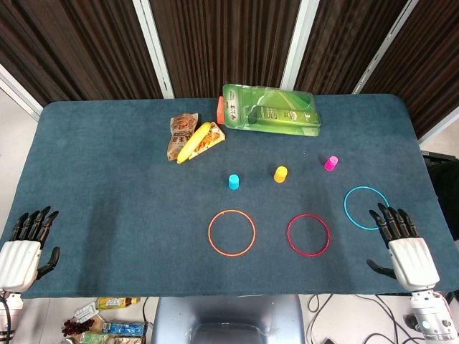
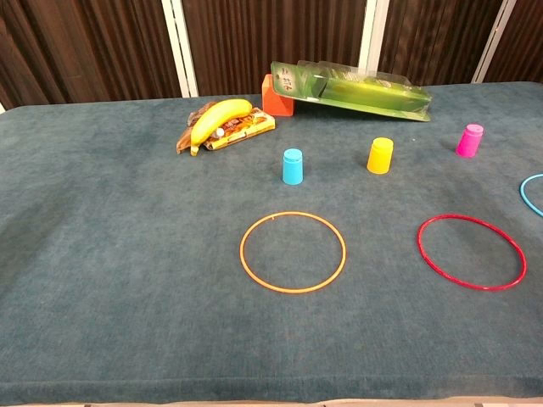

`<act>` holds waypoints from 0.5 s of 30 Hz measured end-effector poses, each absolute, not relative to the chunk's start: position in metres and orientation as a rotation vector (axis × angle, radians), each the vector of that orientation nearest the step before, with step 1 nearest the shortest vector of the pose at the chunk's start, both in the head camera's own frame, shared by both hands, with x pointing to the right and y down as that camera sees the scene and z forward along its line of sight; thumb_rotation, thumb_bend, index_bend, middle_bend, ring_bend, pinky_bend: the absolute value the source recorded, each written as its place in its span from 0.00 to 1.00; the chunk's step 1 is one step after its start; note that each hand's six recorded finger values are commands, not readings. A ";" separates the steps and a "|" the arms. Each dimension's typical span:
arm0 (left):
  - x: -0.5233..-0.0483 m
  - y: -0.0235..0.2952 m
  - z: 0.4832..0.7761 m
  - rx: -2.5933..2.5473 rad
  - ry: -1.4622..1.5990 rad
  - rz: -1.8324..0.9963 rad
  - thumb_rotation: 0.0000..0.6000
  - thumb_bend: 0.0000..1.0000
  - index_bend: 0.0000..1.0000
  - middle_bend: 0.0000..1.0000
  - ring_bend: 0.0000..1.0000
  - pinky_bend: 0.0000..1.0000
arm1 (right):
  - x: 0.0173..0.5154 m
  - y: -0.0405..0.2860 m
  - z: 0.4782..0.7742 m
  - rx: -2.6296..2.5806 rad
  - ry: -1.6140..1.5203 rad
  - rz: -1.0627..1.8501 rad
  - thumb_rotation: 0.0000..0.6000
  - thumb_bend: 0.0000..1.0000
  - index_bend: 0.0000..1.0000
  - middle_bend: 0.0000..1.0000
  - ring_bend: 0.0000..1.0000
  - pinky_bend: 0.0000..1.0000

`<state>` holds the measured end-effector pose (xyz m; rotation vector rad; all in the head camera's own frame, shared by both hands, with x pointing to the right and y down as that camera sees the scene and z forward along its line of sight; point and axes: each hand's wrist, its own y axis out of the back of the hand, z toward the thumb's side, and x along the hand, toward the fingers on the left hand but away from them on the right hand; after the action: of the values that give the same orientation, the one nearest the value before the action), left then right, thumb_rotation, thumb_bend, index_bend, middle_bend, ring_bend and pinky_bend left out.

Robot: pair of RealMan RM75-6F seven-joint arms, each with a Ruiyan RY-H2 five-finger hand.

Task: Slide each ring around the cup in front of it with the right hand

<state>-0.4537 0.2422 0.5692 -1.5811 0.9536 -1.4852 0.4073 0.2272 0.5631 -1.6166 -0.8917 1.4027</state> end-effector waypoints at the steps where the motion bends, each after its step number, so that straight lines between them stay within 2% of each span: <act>1: -0.454 0.242 0.569 -1.584 0.954 -1.488 1.00 0.47 0.00 0.00 0.00 0.00 | 0.407 0.227 0.563 -1.618 -0.889 1.401 1.00 0.09 0.00 0.00 0.00 0.00; 9: -0.456 0.240 0.571 -1.602 0.961 -1.505 1.00 0.47 0.00 0.00 0.00 0.00 | 0.383 0.228 0.574 -1.703 -0.862 1.306 1.00 0.11 0.01 0.00 0.00 0.00; 15: -0.456 0.241 0.569 -1.612 0.970 -1.501 1.00 0.47 0.00 0.00 0.00 0.00 | 0.320 0.213 0.600 -1.848 -0.781 1.115 1.00 0.19 0.23 0.00 0.00 0.00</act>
<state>-0.4565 0.2405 0.5687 -1.6125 0.9701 -1.5008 0.3204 0.2126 0.5998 -1.8477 -0.7808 1.1153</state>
